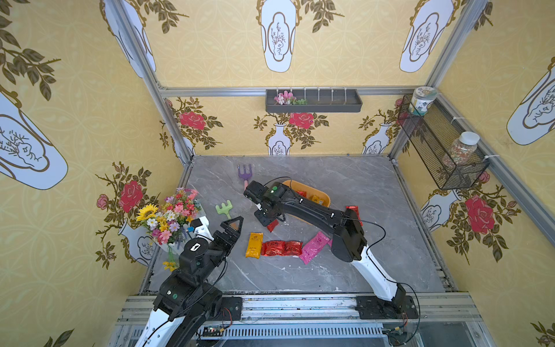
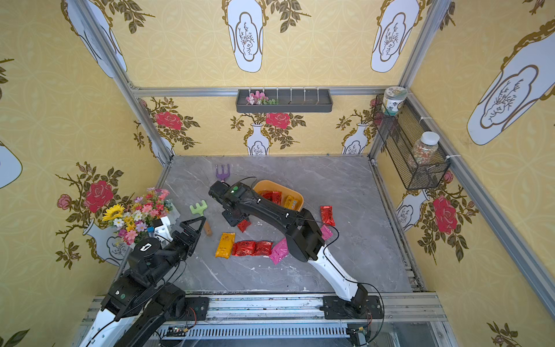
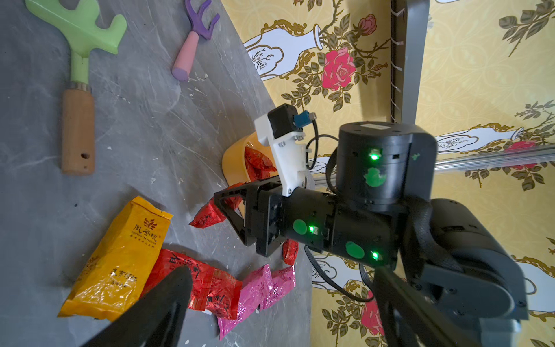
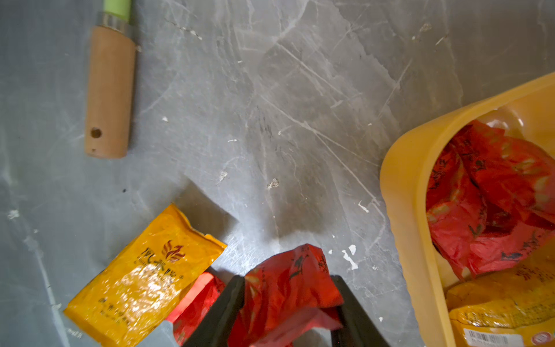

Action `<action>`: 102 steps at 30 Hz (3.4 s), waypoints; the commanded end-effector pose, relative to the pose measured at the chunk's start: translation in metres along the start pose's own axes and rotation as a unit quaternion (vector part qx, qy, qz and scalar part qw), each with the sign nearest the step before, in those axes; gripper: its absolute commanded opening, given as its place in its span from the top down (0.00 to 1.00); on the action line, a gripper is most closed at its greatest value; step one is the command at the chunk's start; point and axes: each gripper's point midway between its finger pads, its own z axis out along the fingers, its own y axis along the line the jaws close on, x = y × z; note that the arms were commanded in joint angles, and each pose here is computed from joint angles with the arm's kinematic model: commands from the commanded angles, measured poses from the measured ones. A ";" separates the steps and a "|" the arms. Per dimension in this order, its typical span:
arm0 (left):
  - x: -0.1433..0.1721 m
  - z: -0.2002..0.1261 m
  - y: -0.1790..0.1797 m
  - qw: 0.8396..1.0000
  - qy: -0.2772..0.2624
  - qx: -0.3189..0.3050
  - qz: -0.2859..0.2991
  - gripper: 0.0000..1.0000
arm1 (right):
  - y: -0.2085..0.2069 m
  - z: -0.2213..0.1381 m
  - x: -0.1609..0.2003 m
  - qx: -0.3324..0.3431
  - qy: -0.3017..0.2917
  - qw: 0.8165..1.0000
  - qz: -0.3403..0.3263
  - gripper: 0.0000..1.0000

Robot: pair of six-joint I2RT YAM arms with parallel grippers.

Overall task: Take the tea bags out of the storage box
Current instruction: Place the tea bag at the center of the board, then pick up the tea bag from the storage box.

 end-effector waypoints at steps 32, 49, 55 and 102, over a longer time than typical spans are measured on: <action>-0.004 0.035 -0.042 0.999 0.019 0.019 0.029 0.00 | -0.052 -0.125 -0.066 -0.126 -0.203 0.961 0.138 0.31; 0.054 0.124 -0.040 0.989 0.144 0.026 0.014 0.03 | -0.188 -0.069 -0.018 -0.111 -0.159 0.925 0.328 0.46; 0.060 0.122 -0.025 0.989 0.144 0.019 0.007 0.03 | -0.192 -0.040 -0.013 -0.149 -0.156 0.879 0.424 0.45; 0.049 0.098 -0.011 0.994 0.112 0.010 0.011 0.01 | -0.180 0.005 -0.015 -0.249 -0.182 0.711 0.631 0.59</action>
